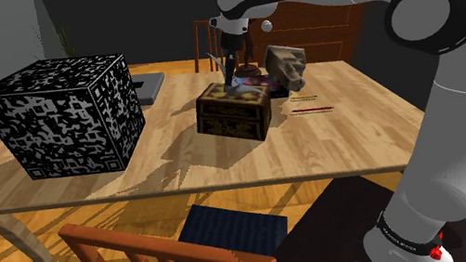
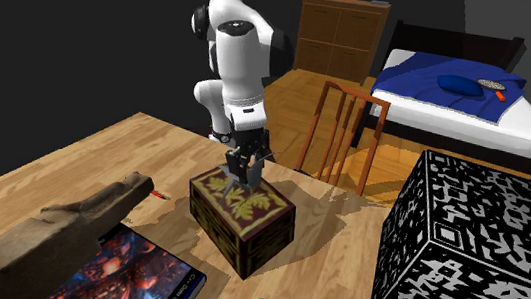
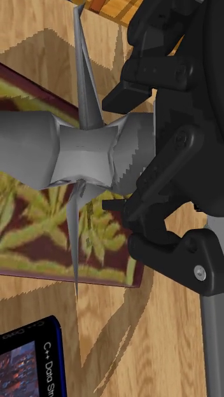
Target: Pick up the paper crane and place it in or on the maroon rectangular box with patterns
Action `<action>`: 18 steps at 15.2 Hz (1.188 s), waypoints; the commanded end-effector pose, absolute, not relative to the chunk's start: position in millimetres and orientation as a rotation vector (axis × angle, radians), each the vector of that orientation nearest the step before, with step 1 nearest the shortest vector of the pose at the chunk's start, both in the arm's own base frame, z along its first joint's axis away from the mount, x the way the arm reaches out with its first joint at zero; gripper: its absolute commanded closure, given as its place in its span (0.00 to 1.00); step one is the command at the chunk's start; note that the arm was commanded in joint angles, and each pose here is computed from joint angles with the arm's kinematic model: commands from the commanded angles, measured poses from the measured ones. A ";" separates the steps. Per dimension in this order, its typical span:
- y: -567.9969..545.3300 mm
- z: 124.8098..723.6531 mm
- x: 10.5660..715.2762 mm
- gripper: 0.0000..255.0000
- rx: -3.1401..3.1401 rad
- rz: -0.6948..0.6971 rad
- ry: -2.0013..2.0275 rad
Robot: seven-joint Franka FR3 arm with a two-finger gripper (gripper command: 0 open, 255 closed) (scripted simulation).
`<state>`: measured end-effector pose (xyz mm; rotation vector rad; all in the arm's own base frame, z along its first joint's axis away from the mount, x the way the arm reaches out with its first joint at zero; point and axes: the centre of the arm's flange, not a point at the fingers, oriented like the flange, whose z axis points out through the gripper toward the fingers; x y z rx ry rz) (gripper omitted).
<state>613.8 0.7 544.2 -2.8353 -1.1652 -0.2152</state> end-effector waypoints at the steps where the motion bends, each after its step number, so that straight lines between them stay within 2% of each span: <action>1: -0.4 541.4 614.1 0.00 -2.836 -0.207 -1.162; 6: -0.8 541.4 614.3 0.00 -2.837 -0.207 -1.162; 10: -6.6 590.8 609.4 0.00 -2.837 -0.207 -1.162; 18: -6.6 590.8 609.4 0.00 -2.837 -0.207 -1.162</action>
